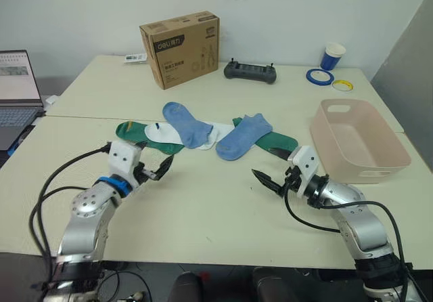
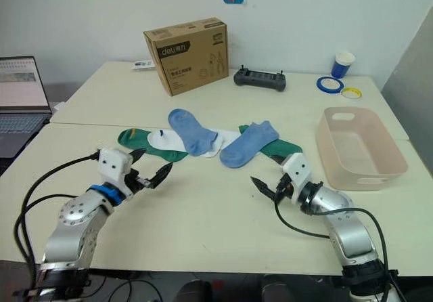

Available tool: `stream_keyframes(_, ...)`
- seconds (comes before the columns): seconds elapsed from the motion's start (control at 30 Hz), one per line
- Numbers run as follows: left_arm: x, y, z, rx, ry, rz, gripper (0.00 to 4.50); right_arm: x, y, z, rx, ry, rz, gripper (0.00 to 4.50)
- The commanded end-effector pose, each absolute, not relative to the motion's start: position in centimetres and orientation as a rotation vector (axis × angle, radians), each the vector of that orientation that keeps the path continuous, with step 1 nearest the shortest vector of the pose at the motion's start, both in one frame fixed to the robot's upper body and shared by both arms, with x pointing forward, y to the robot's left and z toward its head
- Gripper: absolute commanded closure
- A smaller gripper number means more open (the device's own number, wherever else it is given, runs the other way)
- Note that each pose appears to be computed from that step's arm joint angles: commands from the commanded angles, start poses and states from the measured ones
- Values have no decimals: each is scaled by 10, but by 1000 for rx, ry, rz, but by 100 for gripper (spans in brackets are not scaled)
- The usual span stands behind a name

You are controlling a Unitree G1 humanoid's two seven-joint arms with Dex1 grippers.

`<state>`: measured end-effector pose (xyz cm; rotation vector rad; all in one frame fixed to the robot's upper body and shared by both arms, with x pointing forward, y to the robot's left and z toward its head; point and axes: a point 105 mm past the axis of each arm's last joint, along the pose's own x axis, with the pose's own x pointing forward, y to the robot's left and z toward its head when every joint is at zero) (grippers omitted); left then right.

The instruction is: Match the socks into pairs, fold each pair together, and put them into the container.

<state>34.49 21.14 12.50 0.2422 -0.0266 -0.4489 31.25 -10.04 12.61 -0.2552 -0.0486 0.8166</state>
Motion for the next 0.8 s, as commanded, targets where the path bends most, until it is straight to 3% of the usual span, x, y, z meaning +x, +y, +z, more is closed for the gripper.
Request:
stream_keyframes(0.03, 359, 195, 132, 271, -62, -484, 0, 310, -96, 137, -278, -104, 819, 7)
stream_keyframes(0.17, 394, 164, 139, 257, -81, -506, 0, 309, -99, 140, -258, -111, 787, 7)
stream_keyframes(0.27, 407, 146, 129, 279, -47, -550, 0, 310, -103, 141, -260, -113, 761, 7)
stream_keyframes(0.53, 426, 137, 115, 323, -14, -526, 0, 307, -107, 140, -272, -110, 729, 7)
stream_keyframes(0.8, 428, 145, 117, 316, -35, -500, 0, 301, -110, 137, -273, -99, 702, 7)
